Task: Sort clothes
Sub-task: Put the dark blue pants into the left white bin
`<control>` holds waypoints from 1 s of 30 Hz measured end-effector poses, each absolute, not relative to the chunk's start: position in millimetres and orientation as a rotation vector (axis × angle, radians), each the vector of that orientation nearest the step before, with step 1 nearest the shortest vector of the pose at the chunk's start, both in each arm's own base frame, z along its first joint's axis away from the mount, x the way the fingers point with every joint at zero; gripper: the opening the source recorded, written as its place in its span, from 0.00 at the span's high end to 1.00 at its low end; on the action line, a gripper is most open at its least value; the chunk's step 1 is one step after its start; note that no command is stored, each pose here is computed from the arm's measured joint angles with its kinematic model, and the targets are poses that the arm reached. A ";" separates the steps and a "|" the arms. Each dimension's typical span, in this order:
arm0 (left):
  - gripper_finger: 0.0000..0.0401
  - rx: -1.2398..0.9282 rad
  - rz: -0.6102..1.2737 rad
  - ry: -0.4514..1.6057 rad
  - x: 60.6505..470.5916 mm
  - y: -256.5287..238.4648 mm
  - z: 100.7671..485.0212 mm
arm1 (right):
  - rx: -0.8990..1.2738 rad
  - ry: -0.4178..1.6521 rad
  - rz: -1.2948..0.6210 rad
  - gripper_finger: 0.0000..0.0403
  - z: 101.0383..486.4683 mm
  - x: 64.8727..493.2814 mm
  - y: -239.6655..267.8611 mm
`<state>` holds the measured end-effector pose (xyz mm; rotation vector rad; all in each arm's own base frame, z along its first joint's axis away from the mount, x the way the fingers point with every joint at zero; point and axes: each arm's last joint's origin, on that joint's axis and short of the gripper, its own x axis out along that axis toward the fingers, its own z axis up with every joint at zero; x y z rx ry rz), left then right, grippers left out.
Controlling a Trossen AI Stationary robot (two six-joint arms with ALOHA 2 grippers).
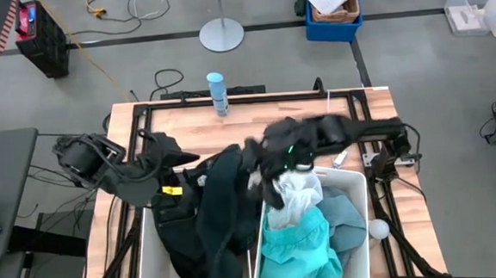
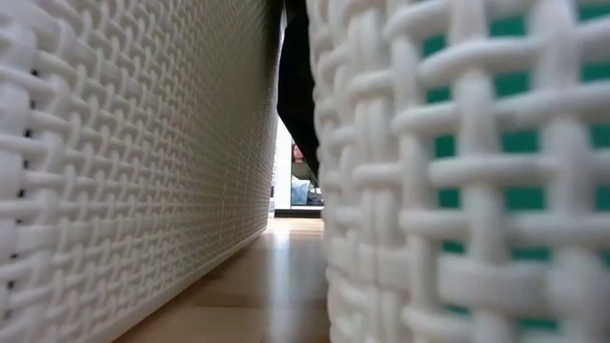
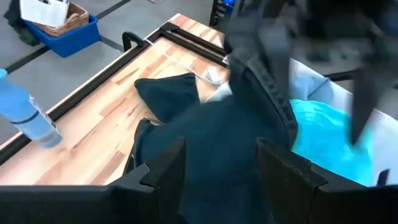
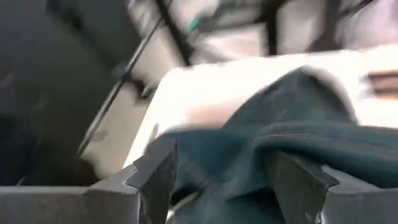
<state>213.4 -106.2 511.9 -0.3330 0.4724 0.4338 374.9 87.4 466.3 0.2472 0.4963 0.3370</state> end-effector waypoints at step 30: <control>0.54 -0.277 0.199 0.753 259.7 -139.5 476.7 | 0.364 0.443 0.579 0.36 446.3 413.7 104.3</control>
